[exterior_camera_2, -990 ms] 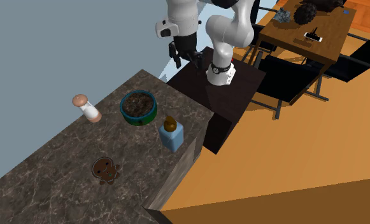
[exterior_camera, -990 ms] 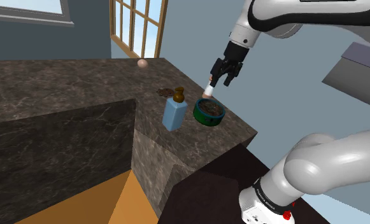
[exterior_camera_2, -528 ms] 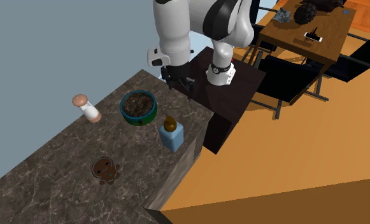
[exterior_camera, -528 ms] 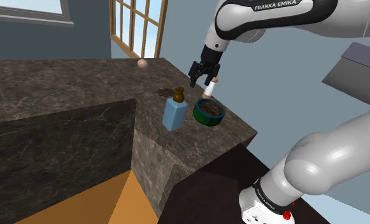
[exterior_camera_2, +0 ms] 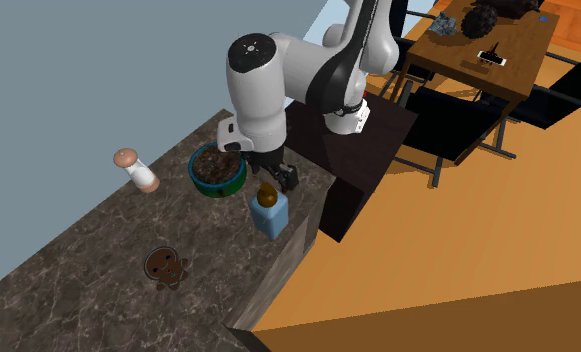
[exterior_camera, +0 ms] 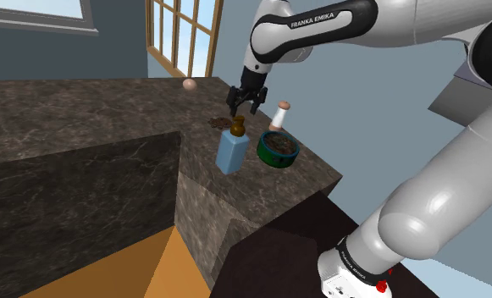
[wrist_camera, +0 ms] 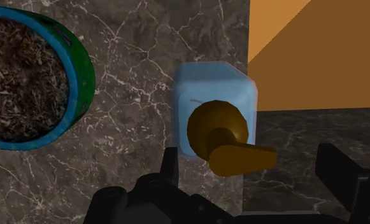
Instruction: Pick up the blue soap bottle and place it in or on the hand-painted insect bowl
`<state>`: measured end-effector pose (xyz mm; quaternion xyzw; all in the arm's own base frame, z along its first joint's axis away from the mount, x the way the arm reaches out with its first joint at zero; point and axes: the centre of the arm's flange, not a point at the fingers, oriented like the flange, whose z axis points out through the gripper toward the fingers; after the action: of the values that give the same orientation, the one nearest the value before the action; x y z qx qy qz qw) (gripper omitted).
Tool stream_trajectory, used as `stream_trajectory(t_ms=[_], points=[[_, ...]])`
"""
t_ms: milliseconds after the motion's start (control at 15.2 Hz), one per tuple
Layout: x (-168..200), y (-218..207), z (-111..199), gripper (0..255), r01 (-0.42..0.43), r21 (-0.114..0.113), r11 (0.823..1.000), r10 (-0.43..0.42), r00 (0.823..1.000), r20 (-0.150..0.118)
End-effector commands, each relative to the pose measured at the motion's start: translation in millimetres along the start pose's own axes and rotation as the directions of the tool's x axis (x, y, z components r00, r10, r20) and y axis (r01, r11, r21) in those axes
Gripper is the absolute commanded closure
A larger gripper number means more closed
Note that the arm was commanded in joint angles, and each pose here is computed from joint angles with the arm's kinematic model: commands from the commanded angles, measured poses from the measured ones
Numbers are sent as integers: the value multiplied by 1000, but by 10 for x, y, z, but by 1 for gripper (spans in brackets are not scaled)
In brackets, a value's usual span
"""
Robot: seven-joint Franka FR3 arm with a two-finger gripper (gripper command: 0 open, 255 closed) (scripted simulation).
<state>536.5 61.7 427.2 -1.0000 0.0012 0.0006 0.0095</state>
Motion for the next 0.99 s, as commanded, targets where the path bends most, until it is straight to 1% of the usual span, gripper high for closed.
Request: stream_trajectory(t_ms=[0, 330, 858, 924], points=[[44, -19, 97, 0, 0, -2, 1000, 0, 1000, -1], [45, -18, 392, 0, 0, -2, 1000, 0, 1000, -1], [44, -18, 391, 0, 0, -2, 1000, 0, 1000, -1], [44, -18, 391, 255, 0, -2, 1000, 0, 1000, -1]])
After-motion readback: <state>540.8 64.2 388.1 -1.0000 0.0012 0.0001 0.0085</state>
